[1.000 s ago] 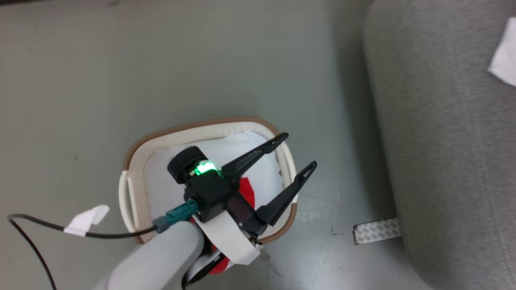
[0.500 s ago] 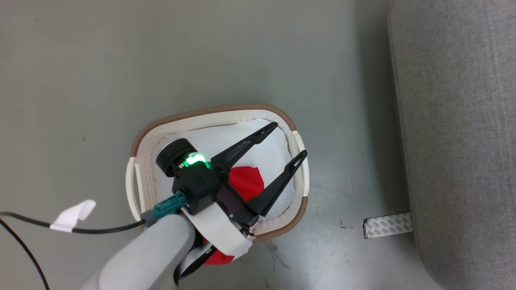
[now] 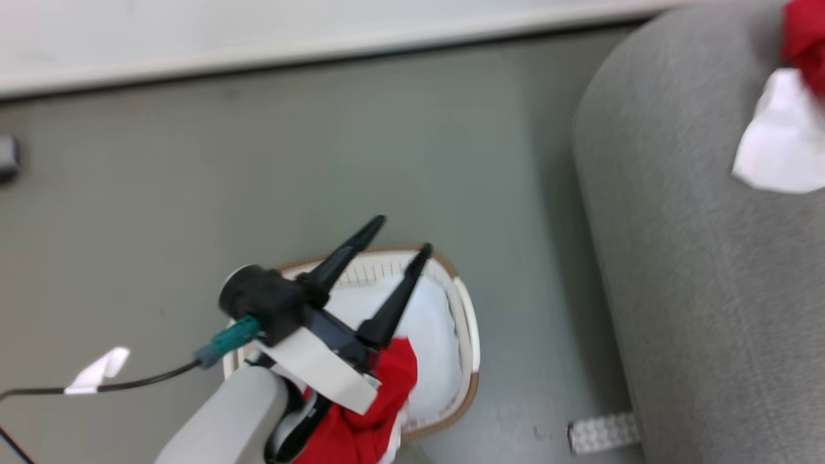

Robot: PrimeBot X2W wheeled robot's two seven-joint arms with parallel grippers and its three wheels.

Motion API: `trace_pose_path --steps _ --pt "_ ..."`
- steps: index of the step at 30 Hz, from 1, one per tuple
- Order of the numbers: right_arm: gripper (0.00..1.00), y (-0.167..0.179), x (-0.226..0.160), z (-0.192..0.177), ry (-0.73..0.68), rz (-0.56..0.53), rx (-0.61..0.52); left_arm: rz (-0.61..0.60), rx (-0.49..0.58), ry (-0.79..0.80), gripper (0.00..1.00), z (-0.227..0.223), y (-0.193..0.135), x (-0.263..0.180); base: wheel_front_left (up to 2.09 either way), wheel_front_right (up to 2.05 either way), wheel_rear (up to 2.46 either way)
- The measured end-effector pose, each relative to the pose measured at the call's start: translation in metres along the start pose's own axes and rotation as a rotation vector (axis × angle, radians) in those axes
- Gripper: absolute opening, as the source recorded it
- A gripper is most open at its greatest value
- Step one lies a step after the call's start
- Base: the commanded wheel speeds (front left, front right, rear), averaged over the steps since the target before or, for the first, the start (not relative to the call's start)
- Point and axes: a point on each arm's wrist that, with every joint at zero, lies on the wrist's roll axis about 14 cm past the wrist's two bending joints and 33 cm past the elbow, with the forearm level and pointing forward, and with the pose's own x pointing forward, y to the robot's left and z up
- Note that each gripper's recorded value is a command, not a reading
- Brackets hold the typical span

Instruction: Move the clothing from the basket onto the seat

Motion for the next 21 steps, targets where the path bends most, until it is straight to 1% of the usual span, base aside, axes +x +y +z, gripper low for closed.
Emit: trace_pose_path --steps 3,5,11,13,16,21 --pt "1.0 -0.001 -0.027 0.024 -0.106 0.032 0.006 0.075 0.016 -0.058 1.0 0.028 0.007 -0.01 0.0 0.0 0.0" --pt "1.0 0.004 -0.045 0.04 -0.184 0.064 0.031 0.128 0.033 -0.091 1.0 0.044 0.012 -0.02 0.0 0.0 0.0" --pt "1.0 0.029 -0.101 0.084 -0.434 0.173 0.08 0.297 0.095 -0.181 1.0 0.088 0.031 -0.062 0.0 0.0 0.0" --pt "1.0 0.04 -0.118 0.096 -0.532 0.201 0.124 0.357 0.107 -0.209 1.0 0.1 0.037 -0.079 0.0 0.0 0.0" --pt "1.0 0.067 -0.139 0.096 -0.621 0.247 0.189 0.453 0.13 -0.233 1.0 0.109 0.047 -0.107 0.0 0.0 0.0" --pt "1.0 0.113 -0.171 0.075 -0.67 0.305 0.297 0.571 0.145 -0.259 1.0 0.113 0.052 -0.149 0.0 0.0 0.0"
